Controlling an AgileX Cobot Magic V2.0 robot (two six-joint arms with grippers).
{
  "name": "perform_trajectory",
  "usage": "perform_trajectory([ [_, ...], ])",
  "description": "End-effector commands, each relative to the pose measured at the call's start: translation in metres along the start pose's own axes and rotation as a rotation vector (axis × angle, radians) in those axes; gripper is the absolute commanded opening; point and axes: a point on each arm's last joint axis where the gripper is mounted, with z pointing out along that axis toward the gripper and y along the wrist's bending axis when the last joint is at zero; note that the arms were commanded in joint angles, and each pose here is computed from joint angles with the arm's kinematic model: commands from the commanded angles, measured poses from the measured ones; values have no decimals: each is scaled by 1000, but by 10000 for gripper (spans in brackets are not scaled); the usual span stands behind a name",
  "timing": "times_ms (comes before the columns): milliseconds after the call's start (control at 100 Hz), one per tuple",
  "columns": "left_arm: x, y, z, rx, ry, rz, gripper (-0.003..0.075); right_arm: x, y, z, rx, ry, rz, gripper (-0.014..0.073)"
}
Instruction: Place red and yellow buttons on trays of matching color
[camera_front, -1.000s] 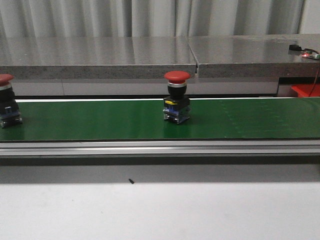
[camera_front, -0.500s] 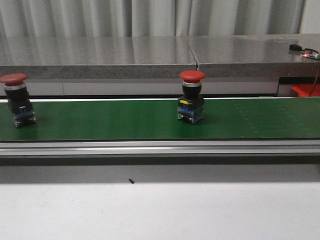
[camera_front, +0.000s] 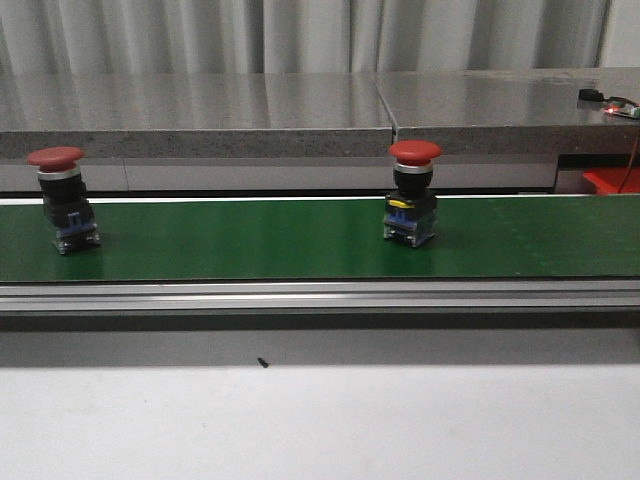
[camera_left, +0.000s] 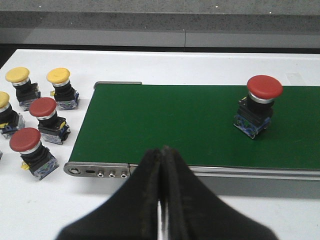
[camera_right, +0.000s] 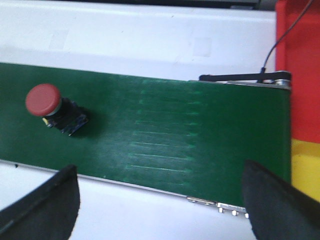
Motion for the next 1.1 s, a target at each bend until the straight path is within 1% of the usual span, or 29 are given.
perform_trajectory([
  [0,-15,-2,-4,17,-100,-5,-20,-18,5,-1,-49,-33,-37,652],
  [100,-15,-2,-4,17,-100,-5,-20,-26,10,14,-87,28,-82,652],
  [220,-15,-2,-4,17,-100,-5,-20,-32,26,35,-136,73,-156,652],
  [430,-15,-2,-4,17,-100,-5,-20,-38,46,68,-162,115,-247,652],
  [600,-15,-2,-4,17,-100,-5,-20,-39,51,95,-144,164,-302,652],
  [850,-15,-2,-4,17,-100,-5,-20,-45,50,117,-142,194,-300,652],
  [1090,-15,-2,-4,17,-100,-5,-20,-41,48,138,-134,219,-291,652],
])
